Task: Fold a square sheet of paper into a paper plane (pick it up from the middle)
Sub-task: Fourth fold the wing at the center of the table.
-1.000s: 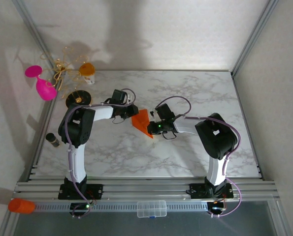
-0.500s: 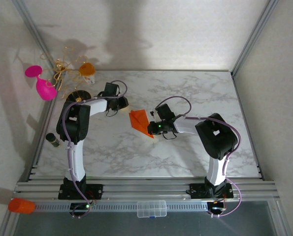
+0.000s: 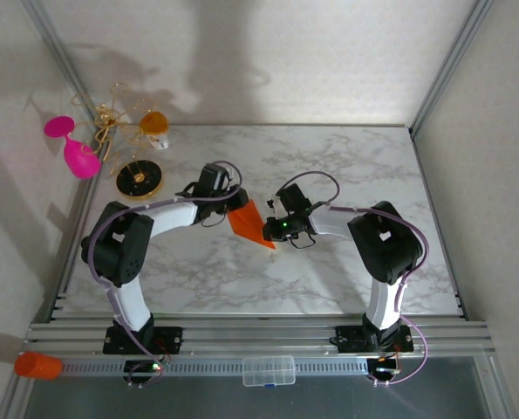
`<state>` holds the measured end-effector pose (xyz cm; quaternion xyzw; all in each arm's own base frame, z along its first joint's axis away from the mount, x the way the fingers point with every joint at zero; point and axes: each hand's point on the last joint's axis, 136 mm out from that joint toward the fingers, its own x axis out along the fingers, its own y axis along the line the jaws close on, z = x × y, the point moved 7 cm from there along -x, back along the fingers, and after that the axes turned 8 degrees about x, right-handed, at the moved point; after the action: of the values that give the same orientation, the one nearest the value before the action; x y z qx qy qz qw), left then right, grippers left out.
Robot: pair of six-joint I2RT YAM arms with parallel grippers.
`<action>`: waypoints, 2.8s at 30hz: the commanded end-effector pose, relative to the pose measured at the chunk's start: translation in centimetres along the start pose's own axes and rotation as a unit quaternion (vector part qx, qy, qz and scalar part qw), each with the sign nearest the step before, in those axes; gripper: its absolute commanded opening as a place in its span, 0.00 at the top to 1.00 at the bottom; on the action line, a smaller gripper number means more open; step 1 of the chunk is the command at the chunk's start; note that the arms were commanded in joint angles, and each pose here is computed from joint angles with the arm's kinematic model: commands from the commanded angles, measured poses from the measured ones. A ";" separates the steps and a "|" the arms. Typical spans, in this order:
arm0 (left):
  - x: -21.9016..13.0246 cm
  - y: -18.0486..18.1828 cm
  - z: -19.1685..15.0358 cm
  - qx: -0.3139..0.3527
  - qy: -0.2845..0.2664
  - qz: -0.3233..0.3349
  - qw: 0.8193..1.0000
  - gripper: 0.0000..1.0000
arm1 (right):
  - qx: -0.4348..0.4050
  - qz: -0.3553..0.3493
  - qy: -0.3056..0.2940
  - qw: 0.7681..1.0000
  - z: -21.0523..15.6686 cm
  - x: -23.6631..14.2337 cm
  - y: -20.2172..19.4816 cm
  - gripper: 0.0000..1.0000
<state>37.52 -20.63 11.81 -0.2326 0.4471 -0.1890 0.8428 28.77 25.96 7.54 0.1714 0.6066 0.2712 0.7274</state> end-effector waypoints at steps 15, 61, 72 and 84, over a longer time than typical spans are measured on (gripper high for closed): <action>2.5 3.5 -3.9 -0.060 0.026 0.037 0.997 0.88 | -0.011 0.068 -0.019 0.997 2.2 -2.2 2.7 0.92; 0.8 -1.1 0.3 -0.054 0.032 0.036 0.997 0.80 | -0.007 0.063 -0.070 0.996 -0.7 -5.1 1.7 0.81; -6.7 1.7 3.0 -0.147 -0.095 0.065 0.982 0.49 | -0.003 0.061 -0.094 0.994 6.2 -2.3 1.4 0.59; -8.5 5.0 0.8 -0.204 -0.107 0.073 0.970 0.39 | -0.023 0.066 -0.048 0.996 8.6 1.8 0.9 0.64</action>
<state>34.16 -12.13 14.15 -0.3691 0.4189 -0.0050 0.8296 37.03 28.02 8.67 0.2145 0.5429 0.3097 0.7505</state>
